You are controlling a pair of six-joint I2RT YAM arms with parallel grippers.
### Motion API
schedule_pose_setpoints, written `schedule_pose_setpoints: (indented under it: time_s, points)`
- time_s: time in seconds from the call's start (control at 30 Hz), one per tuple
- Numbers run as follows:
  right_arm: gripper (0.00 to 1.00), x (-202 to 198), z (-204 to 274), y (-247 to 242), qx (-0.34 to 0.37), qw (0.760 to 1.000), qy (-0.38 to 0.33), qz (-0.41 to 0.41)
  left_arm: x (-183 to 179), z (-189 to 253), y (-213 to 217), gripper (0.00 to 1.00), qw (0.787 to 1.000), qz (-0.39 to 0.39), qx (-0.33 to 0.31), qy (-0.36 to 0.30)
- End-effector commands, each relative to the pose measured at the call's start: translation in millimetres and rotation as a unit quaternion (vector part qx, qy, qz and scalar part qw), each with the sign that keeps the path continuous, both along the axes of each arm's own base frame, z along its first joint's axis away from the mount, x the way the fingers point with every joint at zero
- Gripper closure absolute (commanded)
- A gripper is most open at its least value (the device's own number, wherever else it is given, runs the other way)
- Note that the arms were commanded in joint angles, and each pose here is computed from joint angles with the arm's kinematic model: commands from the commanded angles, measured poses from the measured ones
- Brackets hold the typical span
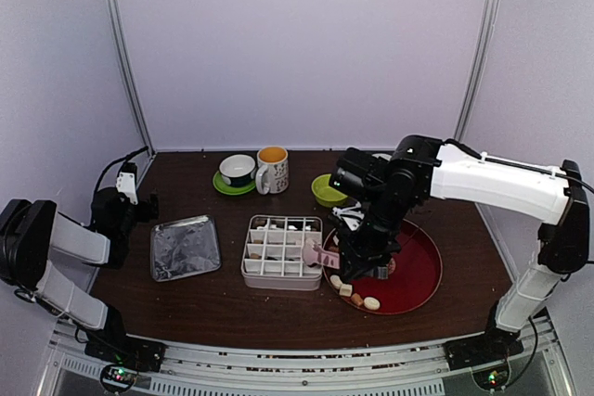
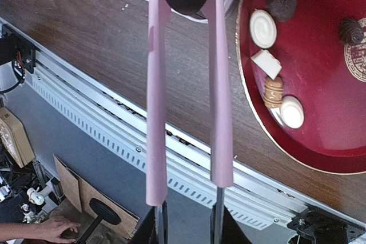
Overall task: Pack the chocolate
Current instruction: Place the fake chocolate in the empty pocket of the box.
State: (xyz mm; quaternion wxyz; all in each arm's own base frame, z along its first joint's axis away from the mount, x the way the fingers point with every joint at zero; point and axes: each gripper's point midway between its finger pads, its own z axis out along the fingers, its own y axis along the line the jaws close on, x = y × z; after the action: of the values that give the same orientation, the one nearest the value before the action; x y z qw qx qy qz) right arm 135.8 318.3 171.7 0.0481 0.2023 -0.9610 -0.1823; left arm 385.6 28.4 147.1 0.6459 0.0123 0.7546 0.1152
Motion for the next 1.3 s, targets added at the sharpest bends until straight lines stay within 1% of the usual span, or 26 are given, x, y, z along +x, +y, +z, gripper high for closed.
schedule_pose_setpoints:
  time_s: [0.0,0.13,0.33,0.4,0.63,0.83,0.97,1.1,1.27]
  points:
    - [0.73,2,6,-14,-0.03,0.999,-0.011,-0.009,3,18,1,0.02,0.999,-0.001,0.005,-0.033]
    - [0.7,4,9,-10,-0.032,0.999,-0.007,-0.006,3,18,1,0.02,0.999,-0.002,0.005,-0.034]
    - [0.61,6,11,-11,-0.035,0.999,-0.013,-0.012,3,18,2,0.02,0.999,-0.001,0.005,-0.033]
    - [0.61,7,12,-11,-0.032,0.999,-0.015,-0.016,3,18,2,0.02,0.999,0.0,0.005,-0.034]
    - [0.63,20,25,-20,-0.031,0.997,-0.055,-0.046,3,18,2,0.02,0.999,0.0,0.005,-0.034]
    - [0.68,25,31,-30,-0.022,0.995,-0.075,-0.068,3,19,2,0.02,0.999,0.0,0.005,-0.034]
    - [0.69,29,38,-45,-0.02,0.993,-0.096,-0.072,3,19,2,0.02,0.999,0.0,0.005,-0.034]
    - [0.69,45,41,-63,-0.011,0.987,-0.134,-0.085,3,18,1,0.02,0.999,-0.001,0.004,-0.033]
    - [0.69,73,33,-82,-0.009,0.977,-0.188,-0.103,3,19,1,0.02,0.999,-0.001,0.005,-0.034]
